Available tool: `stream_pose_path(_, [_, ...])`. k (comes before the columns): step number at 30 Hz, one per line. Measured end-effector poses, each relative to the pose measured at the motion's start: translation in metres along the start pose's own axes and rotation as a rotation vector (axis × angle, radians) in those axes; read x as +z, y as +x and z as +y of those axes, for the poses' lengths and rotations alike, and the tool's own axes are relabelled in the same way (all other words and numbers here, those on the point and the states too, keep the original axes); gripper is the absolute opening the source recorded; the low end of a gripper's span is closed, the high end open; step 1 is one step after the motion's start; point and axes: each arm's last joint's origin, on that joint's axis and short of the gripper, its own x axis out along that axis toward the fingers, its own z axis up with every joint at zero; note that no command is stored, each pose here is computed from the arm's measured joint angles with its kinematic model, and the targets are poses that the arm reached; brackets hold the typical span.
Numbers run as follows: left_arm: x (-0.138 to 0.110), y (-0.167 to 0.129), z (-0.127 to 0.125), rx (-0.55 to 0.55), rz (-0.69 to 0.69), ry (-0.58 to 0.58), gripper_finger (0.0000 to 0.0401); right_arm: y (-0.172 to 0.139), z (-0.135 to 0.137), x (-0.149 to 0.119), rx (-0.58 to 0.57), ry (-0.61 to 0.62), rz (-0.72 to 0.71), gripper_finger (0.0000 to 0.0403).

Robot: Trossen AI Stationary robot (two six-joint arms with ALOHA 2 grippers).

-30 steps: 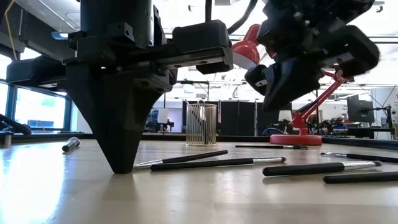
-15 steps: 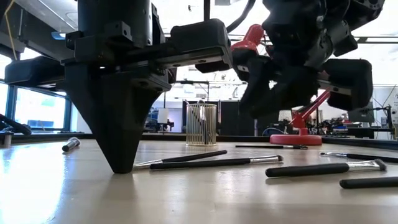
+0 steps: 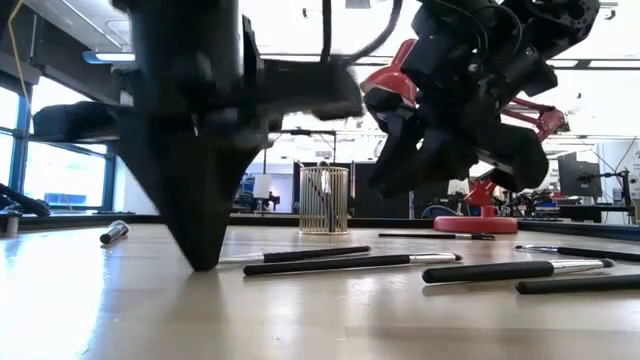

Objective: Pick & Place Makeup Brushes
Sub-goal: Put the eyeshadow brush into the makeup brush holder

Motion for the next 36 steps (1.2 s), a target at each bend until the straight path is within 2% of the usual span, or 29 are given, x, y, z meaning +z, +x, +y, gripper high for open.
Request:
stream_pose_path(5, [0.020,-0.009,0.006,0.060,-0.022,0.024,0.0000,0.000,-0.002,-0.001,-0.079,-0.001,0.058,0.0101])
stream_pose_path(8, [0.031,-0.010,0.003,0.049,0.010,0.056,0.0000,-0.004,-0.007,-0.002,-0.154,0.005,0.102,0.0109])
stream_pose_path(10, [0.039,-0.007,0.005,0.083,0.019,0.085,0.0000,-0.010,-0.012,-0.002,-0.209,0.034,0.128,0.0112])
stream_pose_path(12, [0.044,-0.007,0.002,0.065,0.042,0.105,0.0000,-0.018,-0.018,-0.004,-0.215,0.084,0.145,0.0112])
stream_pose_path(16, [0.045,-0.007,0.000,0.041,0.089,0.154,0.0000,-0.038,-0.034,-0.012,-0.102,0.288,0.072,0.0098])
stream_pose_path(20, [0.045,-0.007,-0.003,0.012,0.070,0.170,0.0000,-0.053,-0.052,-0.028,0.056,0.500,-0.093,0.0073])
stream_pose_path(23, [0.046,-0.010,-0.003,0.004,0.071,0.169,0.0000,-0.055,-0.057,-0.042,0.104,0.563,-0.161,0.0060])
stream_pose_path(25, [0.047,-0.018,-0.002,-0.019,0.073,0.174,0.0000,-0.052,-0.052,-0.047,0.098,0.500,-0.132,0.0057])
stream_pose_path(27, [0.047,-0.023,-0.006,-0.068,0.073,0.179,0.0000,-0.048,-0.040,-0.048,0.095,0.389,-0.101,0.0060])
stream_pose_path(29, [0.048,-0.024,-0.005,-0.068,0.061,0.181,0.0000,-0.044,-0.027,-0.045,0.088,0.251,-0.075,0.0069])
stream_pose_path(33, [0.049,-0.033,-0.009,-0.127,0.041,0.183,0.0000,-0.034,-0.006,-0.031,-0.004,0.012,-0.069,0.0096])
stream_pose_path(36, [0.049,-0.032,-0.010,-0.141,0.043,0.187,0.0000,-0.023,0.004,-0.019,-0.036,-0.046,-0.123,0.0116])
